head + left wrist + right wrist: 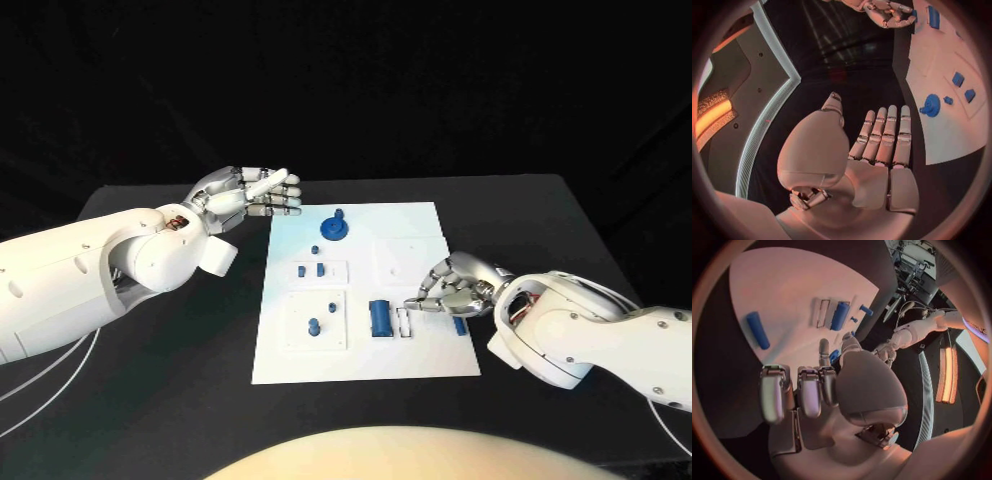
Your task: Assemble the parts on the task board
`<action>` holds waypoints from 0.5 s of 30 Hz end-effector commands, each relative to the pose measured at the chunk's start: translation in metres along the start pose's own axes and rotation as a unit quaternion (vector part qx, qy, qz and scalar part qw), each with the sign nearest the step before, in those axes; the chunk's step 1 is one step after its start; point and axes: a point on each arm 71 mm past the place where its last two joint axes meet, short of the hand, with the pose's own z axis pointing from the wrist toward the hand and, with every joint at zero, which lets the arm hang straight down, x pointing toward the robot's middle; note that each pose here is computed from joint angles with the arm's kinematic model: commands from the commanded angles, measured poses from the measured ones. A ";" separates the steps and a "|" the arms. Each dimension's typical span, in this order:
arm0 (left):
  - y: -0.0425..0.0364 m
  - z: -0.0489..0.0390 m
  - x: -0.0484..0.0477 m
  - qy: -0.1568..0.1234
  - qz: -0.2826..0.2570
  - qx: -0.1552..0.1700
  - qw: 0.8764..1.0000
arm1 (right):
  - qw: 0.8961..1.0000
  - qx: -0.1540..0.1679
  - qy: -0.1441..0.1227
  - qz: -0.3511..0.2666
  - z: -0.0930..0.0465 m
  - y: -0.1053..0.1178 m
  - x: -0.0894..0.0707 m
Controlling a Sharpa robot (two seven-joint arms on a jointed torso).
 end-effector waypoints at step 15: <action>0.0001 0.0007 0.0059 0.012 -0.010 0.015 1.000 | 0.996 0.028 -0.044 -0.075 -0.021 -0.052 -0.029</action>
